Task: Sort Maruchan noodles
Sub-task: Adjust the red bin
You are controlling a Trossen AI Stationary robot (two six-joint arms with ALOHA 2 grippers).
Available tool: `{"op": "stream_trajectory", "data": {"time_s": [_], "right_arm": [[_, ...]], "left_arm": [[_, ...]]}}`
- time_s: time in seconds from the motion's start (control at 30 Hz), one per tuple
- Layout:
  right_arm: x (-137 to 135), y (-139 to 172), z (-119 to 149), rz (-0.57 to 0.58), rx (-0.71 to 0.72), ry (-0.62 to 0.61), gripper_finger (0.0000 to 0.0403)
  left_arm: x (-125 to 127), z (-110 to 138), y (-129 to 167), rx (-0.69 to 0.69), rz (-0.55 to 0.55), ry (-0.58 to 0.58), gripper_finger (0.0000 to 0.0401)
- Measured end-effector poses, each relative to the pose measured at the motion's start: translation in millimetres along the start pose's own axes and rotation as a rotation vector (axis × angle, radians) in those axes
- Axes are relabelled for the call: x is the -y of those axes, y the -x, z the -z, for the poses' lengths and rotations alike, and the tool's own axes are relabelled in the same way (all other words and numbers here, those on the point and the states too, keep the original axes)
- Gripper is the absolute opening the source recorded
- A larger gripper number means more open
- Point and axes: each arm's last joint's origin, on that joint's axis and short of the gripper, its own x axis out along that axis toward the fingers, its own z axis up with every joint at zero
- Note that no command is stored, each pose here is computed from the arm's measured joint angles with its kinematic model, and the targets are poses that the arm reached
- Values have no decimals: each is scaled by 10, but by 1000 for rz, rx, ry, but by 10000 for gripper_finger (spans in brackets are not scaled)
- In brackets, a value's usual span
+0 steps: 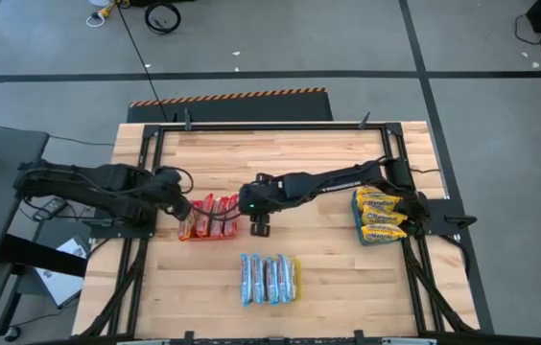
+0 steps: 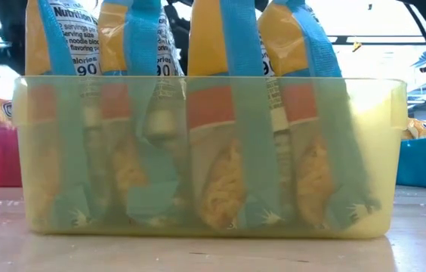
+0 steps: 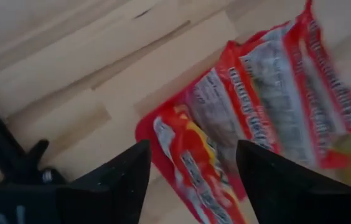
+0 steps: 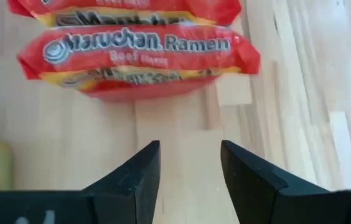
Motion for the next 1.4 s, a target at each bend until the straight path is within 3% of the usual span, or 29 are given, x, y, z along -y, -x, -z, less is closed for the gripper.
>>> {"op": "stream_trajectory", "data": {"time_s": [0.13, 0.27, 0.5, 0.73, 0.93, 1.17, 1.3, 1.4], "right_arm": [[-19, -64, 89, 5, -37, -10, 174], [-43, -191, 210, 5, -73, -31, 174], [-50, -378, 423, 11, -103, -4, 174], [75, -528, 338, -11, 115, -48, 174], [327, -541, 204, 23, 241, -130, 172], [311, -552, 268, 23, 173, -98, 171], [159, -674, 321, -4, 150, -105, 171], [50, -871, 363, -28, 151, -154, 171]], "left_arm": [[-22, 1, 149, -28, -42, 131, 224], [-95, 86, 23, -64, -142, 197, 184], [-47, 157, -313, -13, -63, 223, 87], [-150, 159, -473, 52, -140, 296, 43], [-117, 94, -329, -26, -104, 255, 53], [-144, -84, 327, -61, -132, 134, 121], [-131, -172, 676, 42, 21, 35, 152], [-127, -191, 832, 184, 183, 24, 157]]}}
